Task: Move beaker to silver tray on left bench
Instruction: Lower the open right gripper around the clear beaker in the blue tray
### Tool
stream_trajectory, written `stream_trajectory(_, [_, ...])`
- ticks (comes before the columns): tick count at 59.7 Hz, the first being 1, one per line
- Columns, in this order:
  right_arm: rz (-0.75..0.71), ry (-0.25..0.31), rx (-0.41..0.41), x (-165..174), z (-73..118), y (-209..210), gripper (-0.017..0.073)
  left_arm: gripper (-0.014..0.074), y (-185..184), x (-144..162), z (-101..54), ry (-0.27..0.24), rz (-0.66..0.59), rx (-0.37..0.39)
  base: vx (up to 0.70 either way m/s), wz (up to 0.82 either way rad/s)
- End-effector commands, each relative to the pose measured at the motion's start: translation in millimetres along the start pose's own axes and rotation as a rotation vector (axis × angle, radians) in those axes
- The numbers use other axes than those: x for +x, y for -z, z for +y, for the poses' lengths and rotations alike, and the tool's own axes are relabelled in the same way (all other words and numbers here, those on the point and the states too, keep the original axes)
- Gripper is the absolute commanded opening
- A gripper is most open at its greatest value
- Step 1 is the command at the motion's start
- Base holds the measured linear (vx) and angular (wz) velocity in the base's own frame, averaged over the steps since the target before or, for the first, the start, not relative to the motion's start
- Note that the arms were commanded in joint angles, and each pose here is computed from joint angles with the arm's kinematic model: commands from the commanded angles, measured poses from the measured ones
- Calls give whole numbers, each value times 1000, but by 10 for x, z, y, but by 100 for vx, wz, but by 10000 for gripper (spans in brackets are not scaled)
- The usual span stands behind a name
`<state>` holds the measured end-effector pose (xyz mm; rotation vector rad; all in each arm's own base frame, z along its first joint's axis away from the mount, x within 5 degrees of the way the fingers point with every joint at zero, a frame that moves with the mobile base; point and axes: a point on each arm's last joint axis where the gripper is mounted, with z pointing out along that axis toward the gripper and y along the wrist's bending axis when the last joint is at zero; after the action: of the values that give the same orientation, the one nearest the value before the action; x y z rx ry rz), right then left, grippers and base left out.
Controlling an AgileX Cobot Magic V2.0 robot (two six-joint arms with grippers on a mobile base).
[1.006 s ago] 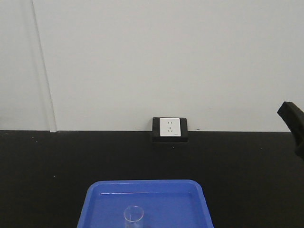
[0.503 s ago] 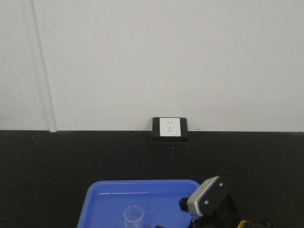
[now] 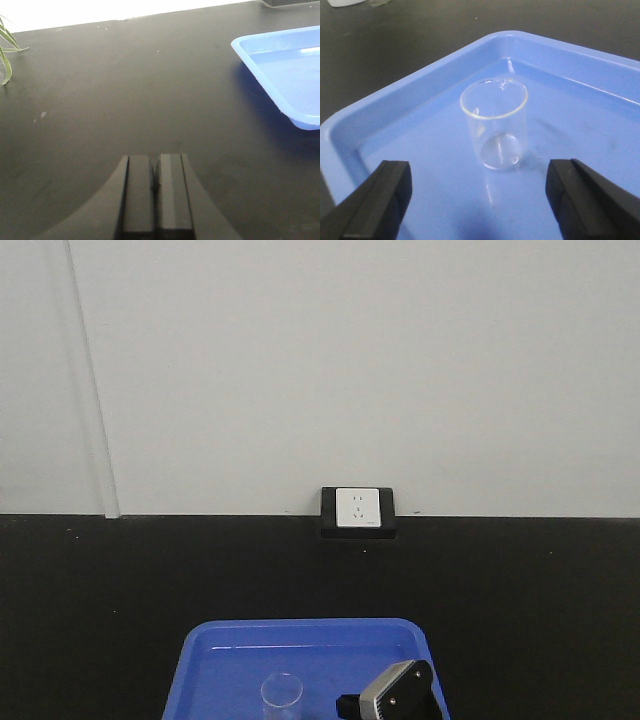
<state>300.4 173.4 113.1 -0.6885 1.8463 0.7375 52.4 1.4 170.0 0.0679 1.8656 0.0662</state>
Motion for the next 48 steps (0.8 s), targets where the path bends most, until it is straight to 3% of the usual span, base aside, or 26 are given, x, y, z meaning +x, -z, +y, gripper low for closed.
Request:
stream_trajectory(1, [-160, 39, -33, -304, 8, -72, 586, 1, -16, -8, -7, 3, -62, 6, 0, 0])
stream_trajectory(48, [-187, 63, -82, -422, -49, -822, 583, 1, -16, -8, -7, 3, -62, 6, 0, 0])
